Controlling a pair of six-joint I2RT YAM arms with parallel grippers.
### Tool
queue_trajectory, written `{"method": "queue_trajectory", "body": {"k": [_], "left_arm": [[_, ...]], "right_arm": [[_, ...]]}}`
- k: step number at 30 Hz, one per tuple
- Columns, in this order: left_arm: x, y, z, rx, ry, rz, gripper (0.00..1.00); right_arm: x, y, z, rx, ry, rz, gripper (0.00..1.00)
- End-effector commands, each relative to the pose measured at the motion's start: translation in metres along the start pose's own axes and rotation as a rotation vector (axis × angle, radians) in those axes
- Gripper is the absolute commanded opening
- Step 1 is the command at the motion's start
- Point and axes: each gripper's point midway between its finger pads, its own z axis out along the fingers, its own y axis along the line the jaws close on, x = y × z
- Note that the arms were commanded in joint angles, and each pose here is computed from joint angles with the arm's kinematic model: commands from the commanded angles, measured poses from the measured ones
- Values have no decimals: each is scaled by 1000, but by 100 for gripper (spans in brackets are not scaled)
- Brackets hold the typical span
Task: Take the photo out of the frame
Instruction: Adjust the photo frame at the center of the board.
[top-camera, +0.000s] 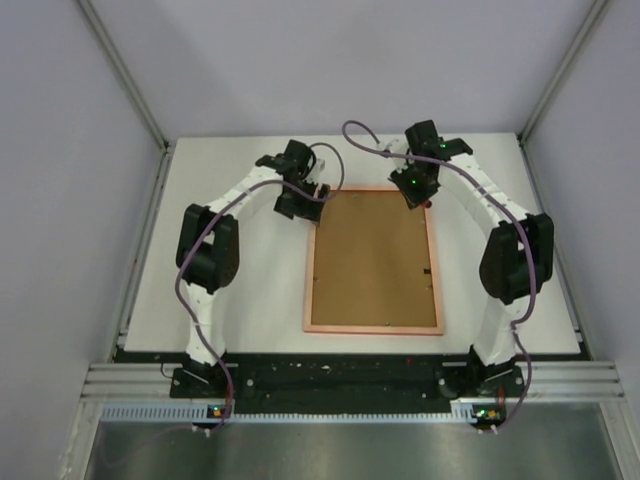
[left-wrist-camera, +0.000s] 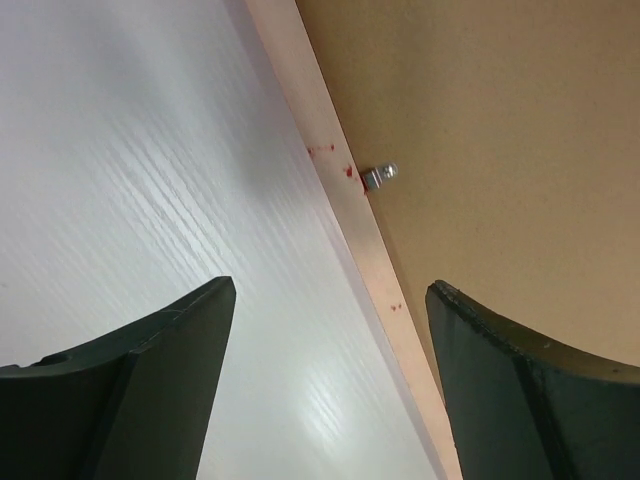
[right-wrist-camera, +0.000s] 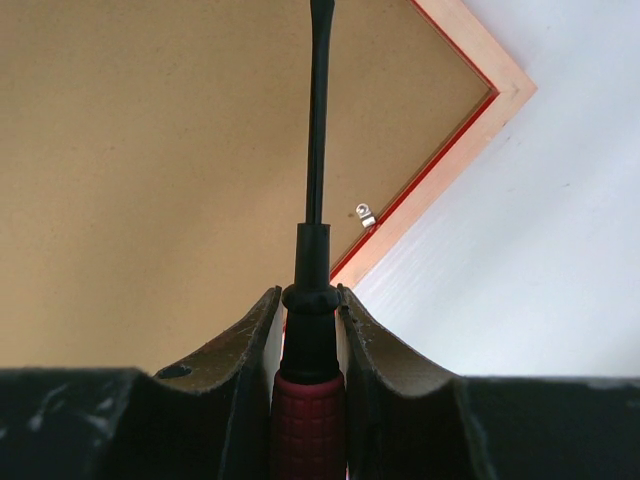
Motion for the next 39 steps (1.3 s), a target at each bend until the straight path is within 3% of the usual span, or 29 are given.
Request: {"method": "queue_trajectory", "body": {"k": [1, 12, 21, 28, 32, 39], "left_arm": [[-3, -11, -39, 56, -63, 49, 96], [44, -15, -29, 99, 9, 69, 98], [51, -18, -15, 102, 59, 54, 98], [56, -30, -1, 116, 92, 70, 90], [55, -33, 3, 108, 97, 79, 82], [57, -30, 14, 89, 119, 86, 48]], "right_arm": [[-13, 1, -32, 3, -114, -3, 0], [-3, -2, -45, 40, -118, 22, 0], [-17, 4, -44, -4, -149, 36, 0], [-33, 1, -31, -25, -157, 17, 0], [-41, 0, -23, -31, -152, 9, 0], [-44, 7, -14, -59, -143, -18, 0]]}}
